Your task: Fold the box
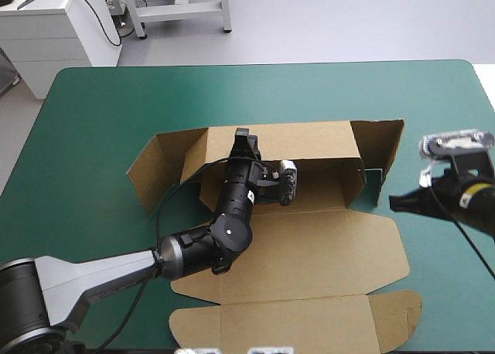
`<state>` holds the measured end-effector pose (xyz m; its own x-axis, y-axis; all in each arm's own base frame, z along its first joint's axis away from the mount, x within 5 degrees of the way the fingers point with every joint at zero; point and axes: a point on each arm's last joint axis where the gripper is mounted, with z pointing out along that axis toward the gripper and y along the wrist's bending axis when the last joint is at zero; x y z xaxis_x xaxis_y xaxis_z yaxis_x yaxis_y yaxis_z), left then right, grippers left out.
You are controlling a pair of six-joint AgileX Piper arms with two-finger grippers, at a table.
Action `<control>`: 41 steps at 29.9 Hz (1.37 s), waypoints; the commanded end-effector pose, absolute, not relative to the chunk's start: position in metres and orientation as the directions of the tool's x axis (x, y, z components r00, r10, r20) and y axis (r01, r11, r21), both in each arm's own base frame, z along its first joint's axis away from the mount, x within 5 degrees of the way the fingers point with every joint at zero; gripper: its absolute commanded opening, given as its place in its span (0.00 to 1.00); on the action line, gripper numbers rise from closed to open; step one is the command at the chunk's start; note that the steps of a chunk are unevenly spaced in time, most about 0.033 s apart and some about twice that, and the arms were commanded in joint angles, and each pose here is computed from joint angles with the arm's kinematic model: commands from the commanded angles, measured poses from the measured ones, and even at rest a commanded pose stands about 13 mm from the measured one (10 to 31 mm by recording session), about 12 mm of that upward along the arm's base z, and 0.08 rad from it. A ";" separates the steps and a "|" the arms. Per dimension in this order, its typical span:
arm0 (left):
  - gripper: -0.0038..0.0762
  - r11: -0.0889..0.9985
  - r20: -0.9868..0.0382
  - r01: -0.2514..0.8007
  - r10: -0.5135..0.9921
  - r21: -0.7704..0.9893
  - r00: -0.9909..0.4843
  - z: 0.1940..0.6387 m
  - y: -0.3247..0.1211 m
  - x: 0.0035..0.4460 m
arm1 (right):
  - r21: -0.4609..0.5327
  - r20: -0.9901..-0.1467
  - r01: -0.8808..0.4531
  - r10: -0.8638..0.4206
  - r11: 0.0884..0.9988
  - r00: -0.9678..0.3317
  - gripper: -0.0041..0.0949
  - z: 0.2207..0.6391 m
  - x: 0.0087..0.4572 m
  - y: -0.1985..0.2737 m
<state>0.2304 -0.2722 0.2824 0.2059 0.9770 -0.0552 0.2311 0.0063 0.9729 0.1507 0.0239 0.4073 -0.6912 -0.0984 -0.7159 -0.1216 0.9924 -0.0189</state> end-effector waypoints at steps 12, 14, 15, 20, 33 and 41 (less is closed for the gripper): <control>0.04 0.037 -0.071 0.149 0.970 0.988 0.232 0.307 -0.270 0.226 | -0.157 -0.740 -0.161 -0.224 0.974 -0.634 0.02 0.479 0.296 0.046; 0.04 0.037 -0.071 0.149 0.970 0.988 0.232 0.307 -0.270 0.226 | -0.162 -0.726 -0.166 -0.231 0.973 -0.647 0.02 0.473 0.313 0.048; 0.04 0.037 -0.071 0.149 0.970 0.988 0.232 0.307 -0.270 0.226 | -0.152 -0.715 -0.161 -0.221 0.975 -0.664 0.02 0.466 0.325 0.047; 0.04 0.037 -0.071 0.148 0.971 0.988 0.230 0.308 -0.269 0.226 | 0.046 -0.668 -0.158 -0.087 0.986 -0.739 0.02 0.435 0.371 0.032; 0.04 0.037 -0.070 0.148 0.971 0.988 0.229 0.308 -0.269 0.226 | 0.226 -0.527 -0.152 -0.011 0.962 -0.850 0.02 0.382 0.395 0.005; 0.04 0.041 -0.073 0.144 0.972 0.989 0.222 0.308 -0.269 0.226 | 0.222 -0.509 -0.208 -0.069 0.952 -0.858 0.02 0.382 0.364 0.009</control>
<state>0.2302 -0.2724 0.2821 0.2099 0.9763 -0.0533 0.2310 0.0035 0.9729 0.3923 0.0056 0.3452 -0.9038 -0.0429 -0.4258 -0.1543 0.9607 0.2308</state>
